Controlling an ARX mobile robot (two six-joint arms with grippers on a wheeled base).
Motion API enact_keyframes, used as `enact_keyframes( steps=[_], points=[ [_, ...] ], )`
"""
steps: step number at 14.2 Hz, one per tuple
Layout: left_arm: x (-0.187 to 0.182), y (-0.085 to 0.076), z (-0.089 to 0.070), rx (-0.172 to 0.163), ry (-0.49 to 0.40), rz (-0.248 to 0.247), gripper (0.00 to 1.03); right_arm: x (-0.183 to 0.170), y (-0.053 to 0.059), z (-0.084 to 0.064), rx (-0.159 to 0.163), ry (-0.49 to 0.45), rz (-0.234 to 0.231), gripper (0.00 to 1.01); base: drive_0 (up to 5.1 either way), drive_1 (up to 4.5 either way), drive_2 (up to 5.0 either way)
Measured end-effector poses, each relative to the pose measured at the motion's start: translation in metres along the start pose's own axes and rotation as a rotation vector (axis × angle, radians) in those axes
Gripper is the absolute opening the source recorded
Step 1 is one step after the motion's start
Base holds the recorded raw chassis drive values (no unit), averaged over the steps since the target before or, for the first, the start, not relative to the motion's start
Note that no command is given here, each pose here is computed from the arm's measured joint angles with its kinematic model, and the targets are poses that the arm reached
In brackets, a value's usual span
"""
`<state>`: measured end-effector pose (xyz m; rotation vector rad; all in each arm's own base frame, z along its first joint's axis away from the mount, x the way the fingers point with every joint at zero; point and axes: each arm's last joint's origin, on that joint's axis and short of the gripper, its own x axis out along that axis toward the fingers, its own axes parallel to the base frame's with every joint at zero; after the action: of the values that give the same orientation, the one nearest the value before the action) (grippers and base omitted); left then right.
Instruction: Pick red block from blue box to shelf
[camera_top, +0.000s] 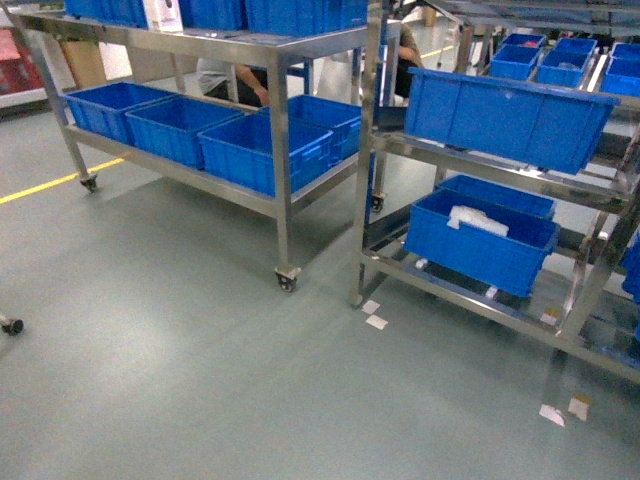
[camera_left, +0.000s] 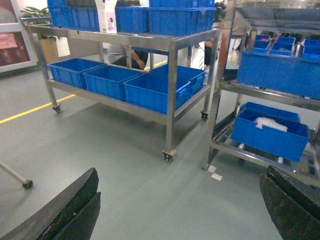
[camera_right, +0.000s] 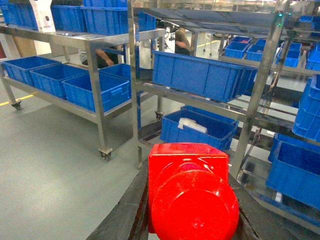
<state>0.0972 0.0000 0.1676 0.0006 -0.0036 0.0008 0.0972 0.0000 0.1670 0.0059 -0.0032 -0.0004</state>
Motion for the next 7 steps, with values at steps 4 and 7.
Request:
enact_keyframes(
  steps=[4, 7],
  points=[
    [0.0, 0.0, 0.0, 0.0, 0.0, 0.0, 0.98, 0.0, 0.0, 0.0, 0.0, 0.0, 0.0, 0.29, -1.3, -1.26, -1.3],
    [0.0, 0.0, 0.0, 0.0, 0.0, -0.001, 0.98, 0.0, 0.0, 0.0, 0.0, 0.0, 0.0, 0.29, -1.0, -1.04, -1.0]
  ],
)
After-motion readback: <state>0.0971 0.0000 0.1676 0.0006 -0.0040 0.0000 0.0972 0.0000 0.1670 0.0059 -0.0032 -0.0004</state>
